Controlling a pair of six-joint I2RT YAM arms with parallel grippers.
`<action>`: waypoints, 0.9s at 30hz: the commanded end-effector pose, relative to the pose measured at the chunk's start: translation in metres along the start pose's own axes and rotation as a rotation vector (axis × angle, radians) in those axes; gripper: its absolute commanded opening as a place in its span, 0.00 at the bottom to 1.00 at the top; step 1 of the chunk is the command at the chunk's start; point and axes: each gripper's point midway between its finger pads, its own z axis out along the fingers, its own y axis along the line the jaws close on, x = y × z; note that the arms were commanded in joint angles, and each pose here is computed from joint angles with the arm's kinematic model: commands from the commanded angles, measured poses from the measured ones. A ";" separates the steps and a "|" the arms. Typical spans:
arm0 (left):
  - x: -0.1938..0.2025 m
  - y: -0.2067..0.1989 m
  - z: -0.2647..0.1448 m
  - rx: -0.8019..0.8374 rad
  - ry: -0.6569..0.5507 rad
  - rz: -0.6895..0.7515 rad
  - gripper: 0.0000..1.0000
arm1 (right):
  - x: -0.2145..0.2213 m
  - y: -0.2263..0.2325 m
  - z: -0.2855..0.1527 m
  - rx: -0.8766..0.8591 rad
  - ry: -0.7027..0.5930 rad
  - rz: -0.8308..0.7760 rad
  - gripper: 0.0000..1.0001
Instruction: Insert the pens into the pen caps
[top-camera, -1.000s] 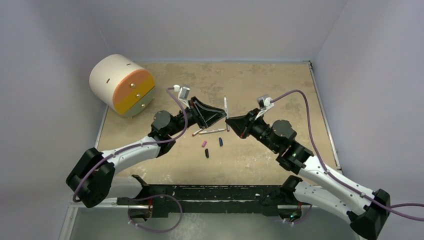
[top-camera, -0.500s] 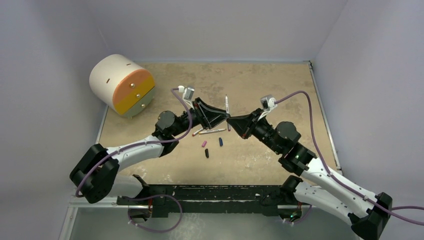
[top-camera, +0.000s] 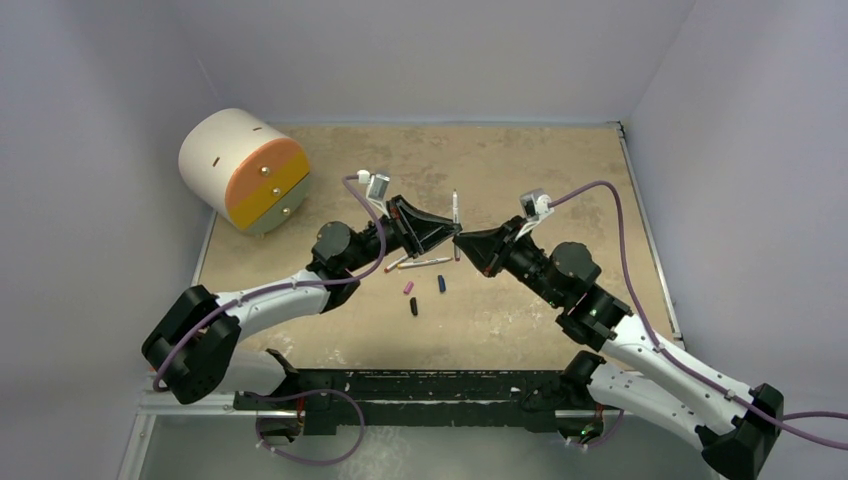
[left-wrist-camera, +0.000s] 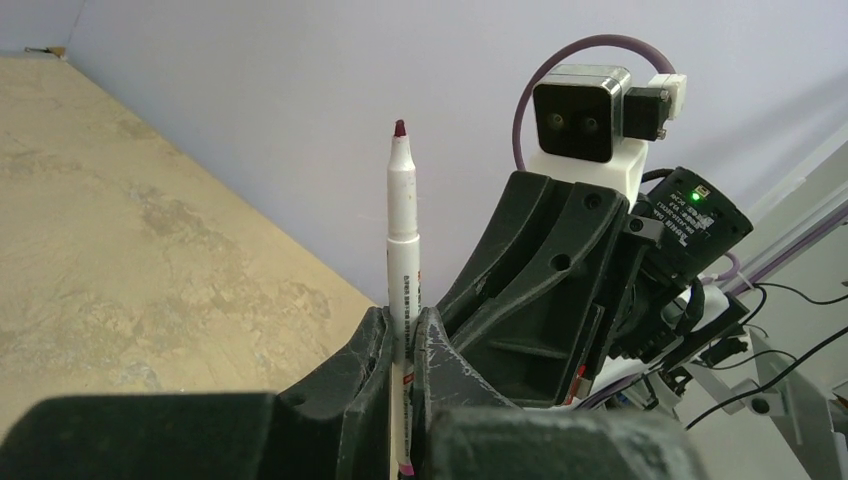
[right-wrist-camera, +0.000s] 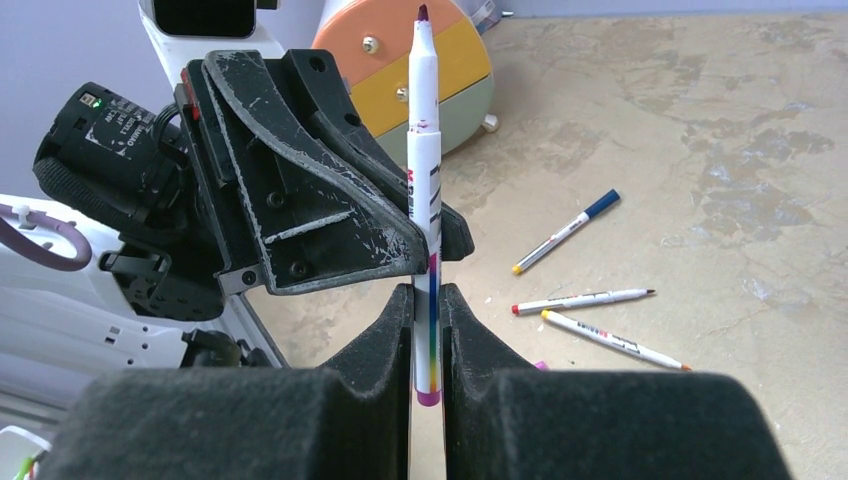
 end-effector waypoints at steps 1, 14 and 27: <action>-0.026 -0.024 0.011 0.085 -0.075 0.042 0.00 | -0.010 0.014 0.000 -0.065 -0.028 -0.014 0.00; -0.033 0.031 -0.019 -0.318 0.085 0.385 0.00 | 0.046 -0.032 -0.010 0.119 0.166 -0.041 0.51; -0.048 0.081 -0.087 -0.729 0.271 0.581 0.00 | 0.158 -0.113 0.022 0.457 0.597 -0.091 0.55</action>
